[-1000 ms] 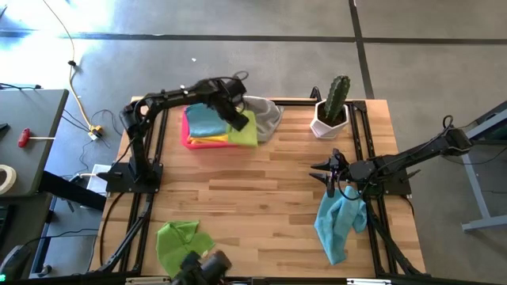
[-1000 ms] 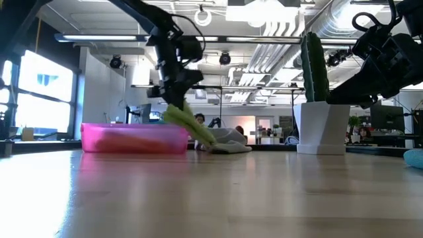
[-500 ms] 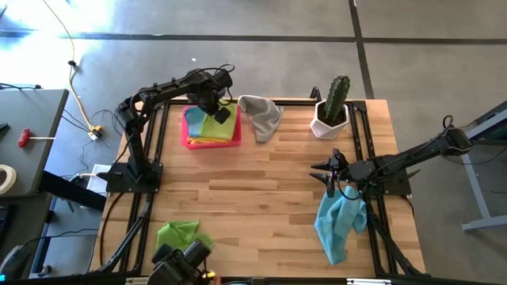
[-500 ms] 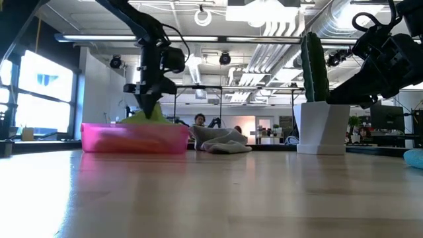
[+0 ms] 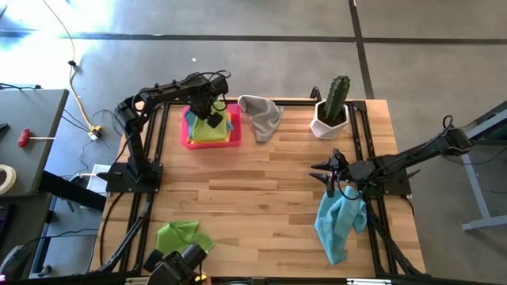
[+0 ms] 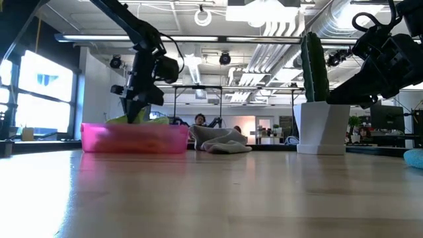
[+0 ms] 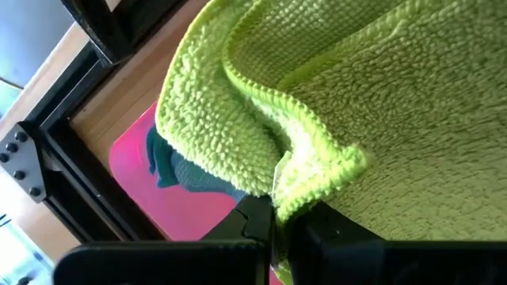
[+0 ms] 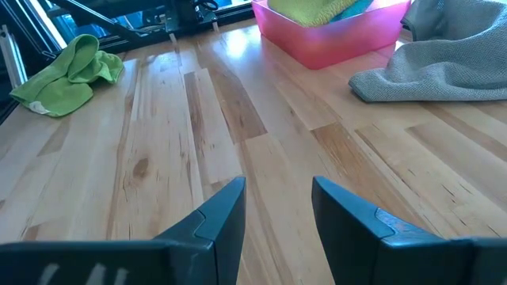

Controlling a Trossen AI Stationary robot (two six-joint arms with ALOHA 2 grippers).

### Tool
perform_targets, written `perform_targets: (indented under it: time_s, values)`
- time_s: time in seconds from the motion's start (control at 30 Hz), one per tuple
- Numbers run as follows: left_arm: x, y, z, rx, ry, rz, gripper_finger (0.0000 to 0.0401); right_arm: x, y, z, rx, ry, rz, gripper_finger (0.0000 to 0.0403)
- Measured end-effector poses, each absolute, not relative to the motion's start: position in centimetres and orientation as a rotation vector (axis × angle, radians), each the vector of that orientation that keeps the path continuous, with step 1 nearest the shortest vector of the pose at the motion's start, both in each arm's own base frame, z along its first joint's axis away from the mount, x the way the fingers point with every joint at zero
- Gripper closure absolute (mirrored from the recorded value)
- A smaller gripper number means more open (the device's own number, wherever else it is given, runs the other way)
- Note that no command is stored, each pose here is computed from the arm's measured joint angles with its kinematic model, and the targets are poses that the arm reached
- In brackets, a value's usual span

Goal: Fold microfiber towels
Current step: Put the light green towel into the bin, then fold the green towel on the table

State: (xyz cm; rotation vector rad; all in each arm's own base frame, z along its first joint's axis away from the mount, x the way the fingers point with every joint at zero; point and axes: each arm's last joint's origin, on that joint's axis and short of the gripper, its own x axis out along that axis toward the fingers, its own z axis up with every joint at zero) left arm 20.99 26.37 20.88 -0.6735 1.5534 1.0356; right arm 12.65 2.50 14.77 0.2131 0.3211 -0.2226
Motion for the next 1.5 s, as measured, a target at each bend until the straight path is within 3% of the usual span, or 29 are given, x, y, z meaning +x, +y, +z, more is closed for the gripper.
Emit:
perform_targets:
  time_s: [0.27, 0.53, 0.77, 0.9, 1.03, 1.33, 1.5]
  values:
    - [21.1, 26.3, 20.9, -0.655, 1.546, 1.122, 0.0362, 12.6, 2.5, 14.8, 0.213, 0.321, -0.222, 0.0265]
    - [22.0, 25.6, 21.3, -0.510, 1.593, 1.123, 0.0253, 12.6, 2.5, 14.7, 0.213, 0.324, -0.218, 0.0265]
    - [22.5, 23.5, 27.0, -0.573, 1.384, 1.013, 0.0180, 12.6, 2.5, 14.7, 0.213, 0.324, -0.219, 0.0265]
    - [23.3, 19.4, 30.0, -0.575, 1.262, 0.883, 0.0170, 12.6, 2.5, 14.7, 0.213, 0.324, -0.220, 0.0265]
    - [25.0, 13.6, 30.3, -0.527, 1.208, 0.788, 0.0167, 12.6, 2.5, 14.7, 0.213, 0.325, -0.220, 0.0265]
    - [25.8, -1.1, 25.3, -0.466, 1.367, 0.662, 0.0167, 12.6, 2.5, 14.7, 0.210, 0.326, -0.225, 0.0265]
    - [24.5, -7.3, 22.9, -0.563, 1.441, 0.682, 0.0166, 12.6, 2.5, 14.7, 0.210, 0.327, -0.225, 0.0265]
